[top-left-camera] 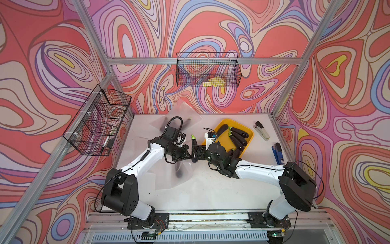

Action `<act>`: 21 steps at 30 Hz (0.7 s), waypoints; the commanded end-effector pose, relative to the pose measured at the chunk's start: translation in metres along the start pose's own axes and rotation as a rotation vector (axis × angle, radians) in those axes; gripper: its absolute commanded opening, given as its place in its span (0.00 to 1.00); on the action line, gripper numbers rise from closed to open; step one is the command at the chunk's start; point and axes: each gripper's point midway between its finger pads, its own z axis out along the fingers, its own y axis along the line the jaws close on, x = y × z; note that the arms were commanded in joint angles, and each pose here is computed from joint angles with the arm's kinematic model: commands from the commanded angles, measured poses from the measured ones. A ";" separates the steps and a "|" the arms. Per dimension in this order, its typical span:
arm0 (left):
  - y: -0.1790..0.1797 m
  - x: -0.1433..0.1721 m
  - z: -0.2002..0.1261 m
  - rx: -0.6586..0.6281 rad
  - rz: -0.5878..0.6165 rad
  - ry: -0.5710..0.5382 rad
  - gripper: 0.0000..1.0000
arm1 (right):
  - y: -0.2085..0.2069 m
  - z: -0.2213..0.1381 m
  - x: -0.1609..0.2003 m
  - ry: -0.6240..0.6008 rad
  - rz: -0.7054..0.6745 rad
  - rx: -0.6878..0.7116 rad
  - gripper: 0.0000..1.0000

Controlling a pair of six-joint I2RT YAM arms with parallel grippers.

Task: Place the eggplant in a zip-top bag and seal the zipper
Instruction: Place the eggplant in the zipper food storage bag.

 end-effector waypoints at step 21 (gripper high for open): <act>0.036 0.007 -0.018 -0.424 0.230 -0.072 0.00 | -0.084 -0.030 -0.059 0.143 -0.056 0.192 0.98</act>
